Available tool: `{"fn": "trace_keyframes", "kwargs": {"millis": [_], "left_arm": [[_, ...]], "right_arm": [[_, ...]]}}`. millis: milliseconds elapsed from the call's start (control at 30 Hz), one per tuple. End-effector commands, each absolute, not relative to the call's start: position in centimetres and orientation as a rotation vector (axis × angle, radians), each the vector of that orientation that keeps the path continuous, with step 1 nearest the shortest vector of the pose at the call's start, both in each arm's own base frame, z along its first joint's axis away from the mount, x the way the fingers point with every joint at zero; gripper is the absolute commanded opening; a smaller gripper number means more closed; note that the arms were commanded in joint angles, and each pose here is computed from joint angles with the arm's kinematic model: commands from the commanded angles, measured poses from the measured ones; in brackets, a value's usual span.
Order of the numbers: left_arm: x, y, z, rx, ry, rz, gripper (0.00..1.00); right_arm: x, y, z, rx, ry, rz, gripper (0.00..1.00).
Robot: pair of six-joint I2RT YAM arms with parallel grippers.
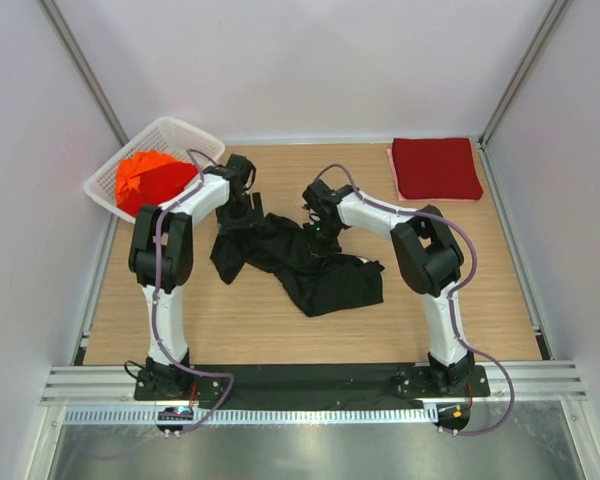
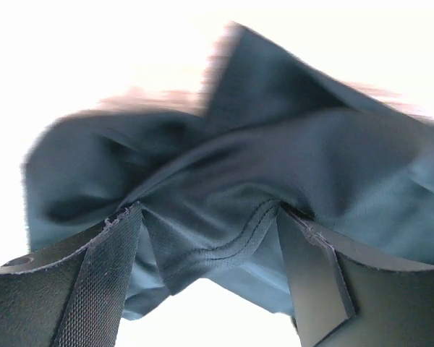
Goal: Fold and stack the t-shirts
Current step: Flatten the tshirt out
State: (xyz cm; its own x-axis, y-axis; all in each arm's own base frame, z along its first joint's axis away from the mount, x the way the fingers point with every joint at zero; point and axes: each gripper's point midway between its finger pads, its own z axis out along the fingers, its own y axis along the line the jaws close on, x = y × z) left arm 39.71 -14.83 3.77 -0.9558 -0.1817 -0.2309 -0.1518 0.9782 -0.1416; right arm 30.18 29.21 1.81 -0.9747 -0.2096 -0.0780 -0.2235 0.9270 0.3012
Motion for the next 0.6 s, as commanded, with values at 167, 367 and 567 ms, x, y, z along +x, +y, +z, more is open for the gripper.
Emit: {"fn": "trace_keyframes", "kwargs": {"millis": [167,367,567], "left_arm": [[38.3,-8.9,4.9,-0.252,2.891,0.076,0.76],[36.9,-8.8,8.7,-0.258,2.833,0.038,0.74],[33.0,-12.3,12.9,-0.224,2.748,-0.183,0.66]], "right_arm": [[28.0,25.0,0.9,-0.300,3.060,0.284,0.25],[27.9,25.4,2.9,-0.293,3.026,0.350,0.25],[28.8,26.6,8.7,-0.334,2.927,0.454,0.38]]}}
